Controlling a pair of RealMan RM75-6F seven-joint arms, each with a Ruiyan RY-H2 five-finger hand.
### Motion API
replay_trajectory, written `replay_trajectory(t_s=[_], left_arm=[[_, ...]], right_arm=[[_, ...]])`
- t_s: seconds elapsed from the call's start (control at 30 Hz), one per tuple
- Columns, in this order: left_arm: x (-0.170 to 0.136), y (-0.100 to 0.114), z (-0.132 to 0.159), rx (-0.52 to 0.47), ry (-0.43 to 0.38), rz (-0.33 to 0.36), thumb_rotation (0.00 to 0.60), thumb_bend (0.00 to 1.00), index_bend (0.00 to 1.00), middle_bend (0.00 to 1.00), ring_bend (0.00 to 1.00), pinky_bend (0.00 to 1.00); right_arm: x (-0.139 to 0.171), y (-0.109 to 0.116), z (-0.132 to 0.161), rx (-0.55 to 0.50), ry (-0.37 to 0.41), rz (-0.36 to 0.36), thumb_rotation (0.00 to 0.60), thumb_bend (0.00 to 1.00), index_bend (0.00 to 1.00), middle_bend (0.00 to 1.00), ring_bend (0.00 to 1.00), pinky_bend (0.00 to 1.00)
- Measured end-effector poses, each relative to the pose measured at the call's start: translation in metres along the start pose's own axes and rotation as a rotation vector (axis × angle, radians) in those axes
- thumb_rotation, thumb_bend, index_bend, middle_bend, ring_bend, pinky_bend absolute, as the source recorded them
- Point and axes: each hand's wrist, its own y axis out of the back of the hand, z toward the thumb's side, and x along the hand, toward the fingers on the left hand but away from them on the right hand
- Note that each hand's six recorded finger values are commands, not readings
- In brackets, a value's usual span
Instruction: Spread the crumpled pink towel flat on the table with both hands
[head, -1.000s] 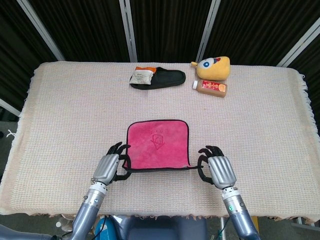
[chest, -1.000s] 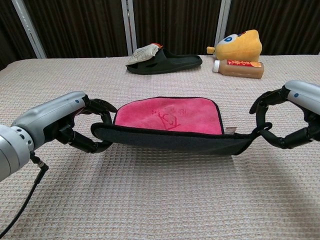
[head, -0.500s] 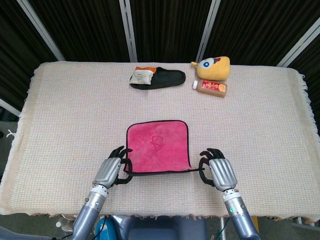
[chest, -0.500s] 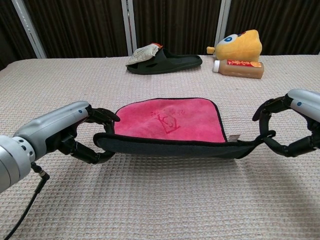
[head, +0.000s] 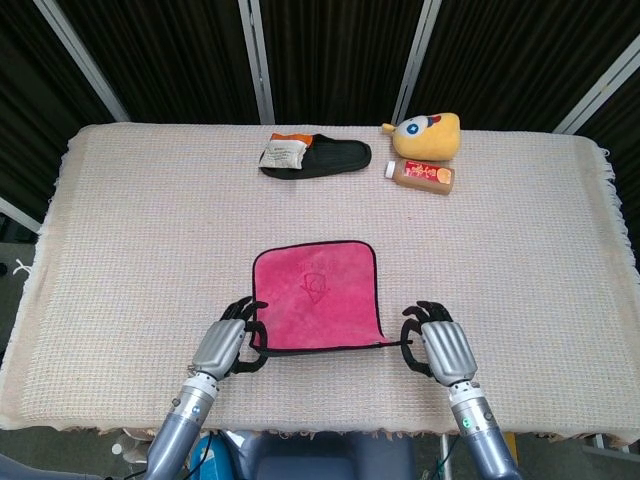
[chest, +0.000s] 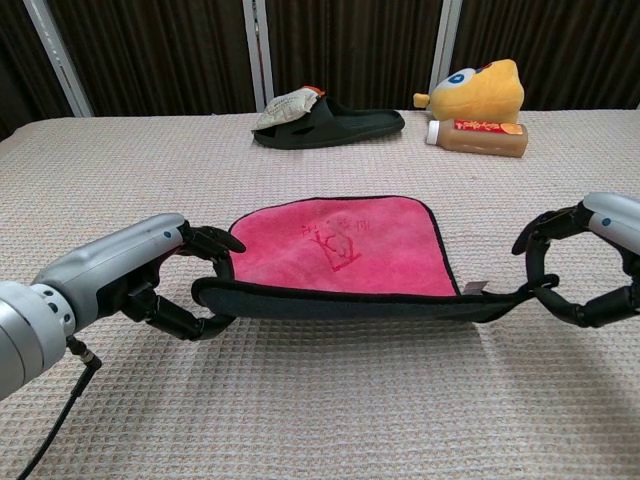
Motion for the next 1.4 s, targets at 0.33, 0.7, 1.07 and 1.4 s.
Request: replay_trajectory(t_s=[0.33, 0.7, 1.07, 1.4], left_arm=[[0.000, -0.003, -0.003, 0.006, 0.004, -0.039, 0.600, 0.40, 0.48, 0.08, 0.00, 0.01], [-0.004, -0.007, -0.002, 0.017, -0.023, -0.108, 0.600, 0.30, 0.35, 0.05, 0.00, 0.00], [-0.006, 0.002, -0.014, 0.044, -0.008, -0.124, 0.600, 0.00, 0.10, 0.01, 0.00, 0.00], [-0.003, 0.036, -0.035, 0.078, 0.013, -0.089, 0.600, 0.01, 0.07, 0.01, 0.00, 0.00]], right_arm=[[0.002, -0.002, -0.007, -0.016, -0.011, 0.015, 0.600, 0.60, 0.47, 0.27, 0.10, 0.15], [0.007, -0.005, -0.013, -0.018, -0.024, 0.043, 0.600, 0.49, 0.22, 0.14, 0.00, 0.09], [0.011, 0.001, -0.011, -0.032, -0.024, 0.048, 0.600, 0.34, 0.11, 0.10, 0.00, 0.07], [0.009, 0.039, -0.013, -0.056, -0.010, -0.051, 0.600, 0.32, 0.10, 0.09, 0.00, 0.07]])
